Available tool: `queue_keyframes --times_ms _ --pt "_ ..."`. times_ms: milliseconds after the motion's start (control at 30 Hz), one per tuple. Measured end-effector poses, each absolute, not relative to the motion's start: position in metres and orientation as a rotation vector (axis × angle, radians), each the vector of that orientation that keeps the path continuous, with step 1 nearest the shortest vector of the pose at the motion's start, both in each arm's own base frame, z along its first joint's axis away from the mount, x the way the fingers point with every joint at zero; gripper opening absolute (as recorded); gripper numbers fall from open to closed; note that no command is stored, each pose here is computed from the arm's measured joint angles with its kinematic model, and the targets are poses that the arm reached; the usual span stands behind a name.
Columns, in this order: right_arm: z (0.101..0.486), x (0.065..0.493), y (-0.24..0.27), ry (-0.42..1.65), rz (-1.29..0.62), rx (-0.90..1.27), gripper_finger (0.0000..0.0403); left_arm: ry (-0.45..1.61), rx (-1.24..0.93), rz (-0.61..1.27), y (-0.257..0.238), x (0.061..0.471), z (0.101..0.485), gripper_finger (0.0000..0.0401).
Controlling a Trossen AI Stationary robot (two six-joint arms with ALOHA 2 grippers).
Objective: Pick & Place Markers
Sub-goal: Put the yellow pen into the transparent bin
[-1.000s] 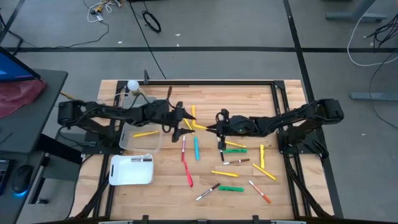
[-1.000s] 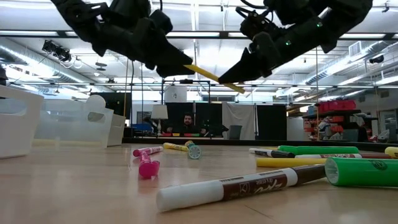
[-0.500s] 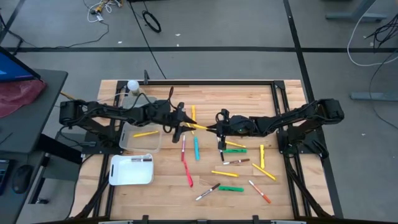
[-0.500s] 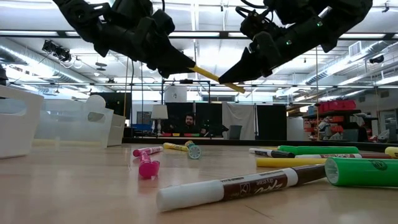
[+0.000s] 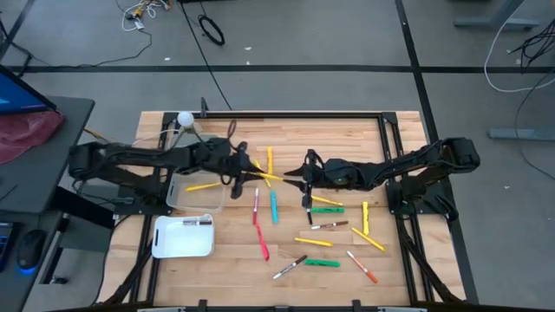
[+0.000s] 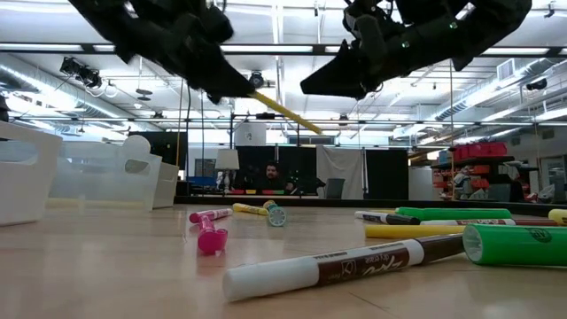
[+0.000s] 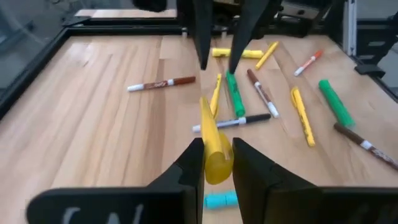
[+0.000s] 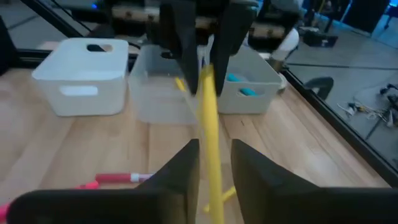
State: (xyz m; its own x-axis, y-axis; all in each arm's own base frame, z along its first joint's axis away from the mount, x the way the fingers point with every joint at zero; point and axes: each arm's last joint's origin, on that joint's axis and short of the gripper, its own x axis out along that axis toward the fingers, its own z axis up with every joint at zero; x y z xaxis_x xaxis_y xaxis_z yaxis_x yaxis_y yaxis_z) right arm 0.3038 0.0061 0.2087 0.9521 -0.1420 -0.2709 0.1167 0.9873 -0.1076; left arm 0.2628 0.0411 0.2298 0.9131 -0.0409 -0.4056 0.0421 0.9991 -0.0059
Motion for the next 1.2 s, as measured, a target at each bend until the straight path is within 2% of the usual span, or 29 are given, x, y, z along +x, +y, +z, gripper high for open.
queue_keyframes --times_ms 233,400,567,867,1200 --pt "0.211 0.304 0.006 0.260 -0.122 -0.117 0.0122 0.559 -0.072 0.070 0.017 0.195 0.264 0.0060" --pt "0.211 0.305 0.005 0.257 -0.128 -0.120 0.0122 0.717 -0.272 0.229 0.004 0.138 0.289 0.0060" --pt "0.212 0.305 0.001 0.253 -0.144 -0.113 0.0118 0.868 -0.472 0.361 -0.001 0.101 0.300 0.0060" --pt "0.212 0.305 0.000 0.252 -0.147 -0.110 0.0116 1.039 -0.517 0.439 -0.002 0.099 0.256 0.0060" --pt "0.211 0.305 0.000 0.254 -0.147 -0.111 0.0114 0.997 -0.508 0.365 -0.004 0.114 0.206 0.0077"
